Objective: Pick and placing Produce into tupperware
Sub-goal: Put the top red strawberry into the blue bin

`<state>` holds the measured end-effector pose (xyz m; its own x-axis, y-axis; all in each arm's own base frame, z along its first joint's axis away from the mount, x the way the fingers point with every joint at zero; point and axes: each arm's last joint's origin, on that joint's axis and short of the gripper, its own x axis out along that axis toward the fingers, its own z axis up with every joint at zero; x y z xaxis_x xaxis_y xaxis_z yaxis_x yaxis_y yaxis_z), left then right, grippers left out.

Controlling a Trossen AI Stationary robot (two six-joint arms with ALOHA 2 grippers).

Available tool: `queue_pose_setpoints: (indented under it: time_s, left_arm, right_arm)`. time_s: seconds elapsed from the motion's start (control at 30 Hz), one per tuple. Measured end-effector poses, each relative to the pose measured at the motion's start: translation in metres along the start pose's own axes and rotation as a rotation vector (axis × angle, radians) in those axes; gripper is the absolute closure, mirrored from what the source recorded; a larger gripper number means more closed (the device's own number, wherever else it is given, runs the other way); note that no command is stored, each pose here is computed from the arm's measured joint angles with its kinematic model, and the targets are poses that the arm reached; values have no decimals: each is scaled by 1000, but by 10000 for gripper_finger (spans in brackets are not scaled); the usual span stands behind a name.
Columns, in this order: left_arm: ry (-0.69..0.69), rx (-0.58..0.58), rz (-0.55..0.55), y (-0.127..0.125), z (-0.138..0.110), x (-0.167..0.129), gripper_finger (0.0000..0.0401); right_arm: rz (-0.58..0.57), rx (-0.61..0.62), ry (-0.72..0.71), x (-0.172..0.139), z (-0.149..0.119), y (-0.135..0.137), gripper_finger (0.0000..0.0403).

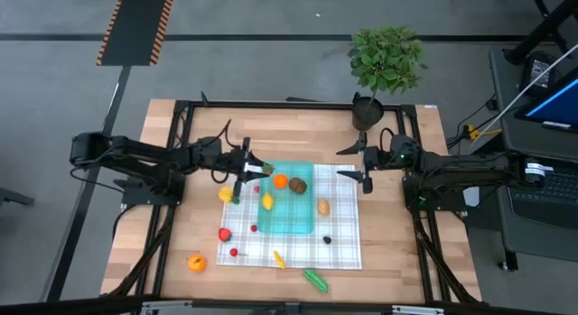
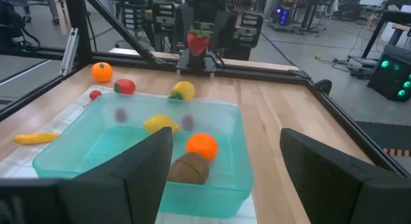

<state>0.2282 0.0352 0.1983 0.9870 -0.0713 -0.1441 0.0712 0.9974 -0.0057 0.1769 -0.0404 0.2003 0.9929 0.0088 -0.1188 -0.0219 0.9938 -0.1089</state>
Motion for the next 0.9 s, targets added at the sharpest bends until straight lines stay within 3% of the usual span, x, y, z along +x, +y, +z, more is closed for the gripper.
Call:
queue_pose_setpoints:
  time_s: [0.2,0.63,0.9]
  left_arm:
    - [16,1,-74,3,9,19,282]
    - [352,-24,-99,7,32,31,287]
    - [472,-28,-85,8,42,29,283]
  right_arm:
    - [0,-8,2,0,0,0,114]
    - [3,-2,21,0,-2,0,114]
    - [3,-2,21,0,-2,0,114]
